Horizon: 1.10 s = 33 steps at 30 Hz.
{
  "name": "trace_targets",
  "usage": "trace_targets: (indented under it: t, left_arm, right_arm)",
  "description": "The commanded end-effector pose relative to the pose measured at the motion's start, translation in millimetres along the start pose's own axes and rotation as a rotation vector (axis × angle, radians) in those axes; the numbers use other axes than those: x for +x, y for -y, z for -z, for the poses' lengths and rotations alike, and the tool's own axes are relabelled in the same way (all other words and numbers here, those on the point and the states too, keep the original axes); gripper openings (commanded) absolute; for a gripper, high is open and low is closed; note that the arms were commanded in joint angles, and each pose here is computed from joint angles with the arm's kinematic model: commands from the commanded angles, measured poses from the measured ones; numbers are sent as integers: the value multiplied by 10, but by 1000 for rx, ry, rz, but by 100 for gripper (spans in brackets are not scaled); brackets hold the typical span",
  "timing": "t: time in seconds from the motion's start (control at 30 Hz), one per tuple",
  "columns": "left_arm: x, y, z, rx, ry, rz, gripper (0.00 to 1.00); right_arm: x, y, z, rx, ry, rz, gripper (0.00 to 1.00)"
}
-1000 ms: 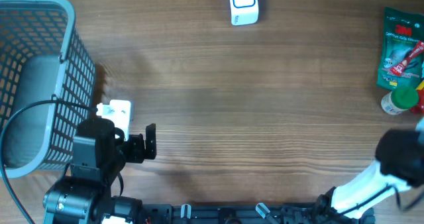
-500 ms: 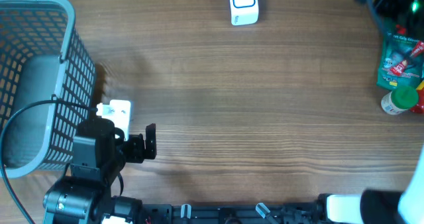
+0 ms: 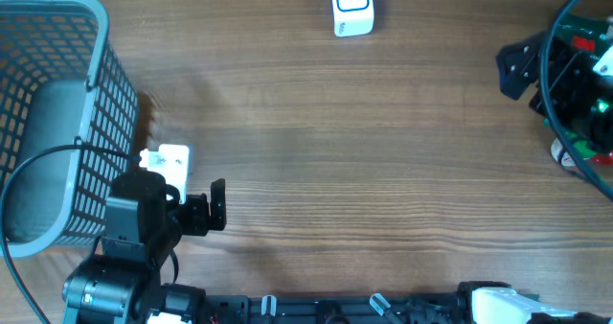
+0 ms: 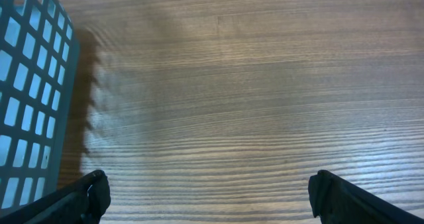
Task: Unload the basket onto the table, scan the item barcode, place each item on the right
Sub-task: 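Carry the Nescafe stick to the right edge and release it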
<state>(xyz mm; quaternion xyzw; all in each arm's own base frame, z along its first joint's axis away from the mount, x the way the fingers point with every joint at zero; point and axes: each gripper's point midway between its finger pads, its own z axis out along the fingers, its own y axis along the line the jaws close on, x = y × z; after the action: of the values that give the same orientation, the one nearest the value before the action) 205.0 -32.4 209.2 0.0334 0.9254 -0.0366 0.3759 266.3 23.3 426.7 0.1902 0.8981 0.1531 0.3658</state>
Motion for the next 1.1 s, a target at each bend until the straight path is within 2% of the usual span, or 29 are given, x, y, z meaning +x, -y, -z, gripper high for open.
trace_targets:
  t: [0.0,0.23,0.5,0.73,0.93,1.07]
  left_arm:
    - [10,17,-3,8,2,5,100]
    - [10,17,-3,8,2,5,100]
    - [10,17,-3,8,2,5,100]
    - [10,17,-3,8,2,5,100]
    - [10,17,-3,8,2,5,100]
    - [10,17,-3,8,2,5,100]
  right_arm:
    - [15,-38,-20,-15,-13,61,100]
    - [-8,-82,-17,-35,-2,174,100]
    - [-133,-184,266,-86,133,216,100]
    - [-51,-164,428,-118,212,228,100]
    - [125,-42,216,-148,281,230,100]
    - [212,31,39,-211,384,156,100]
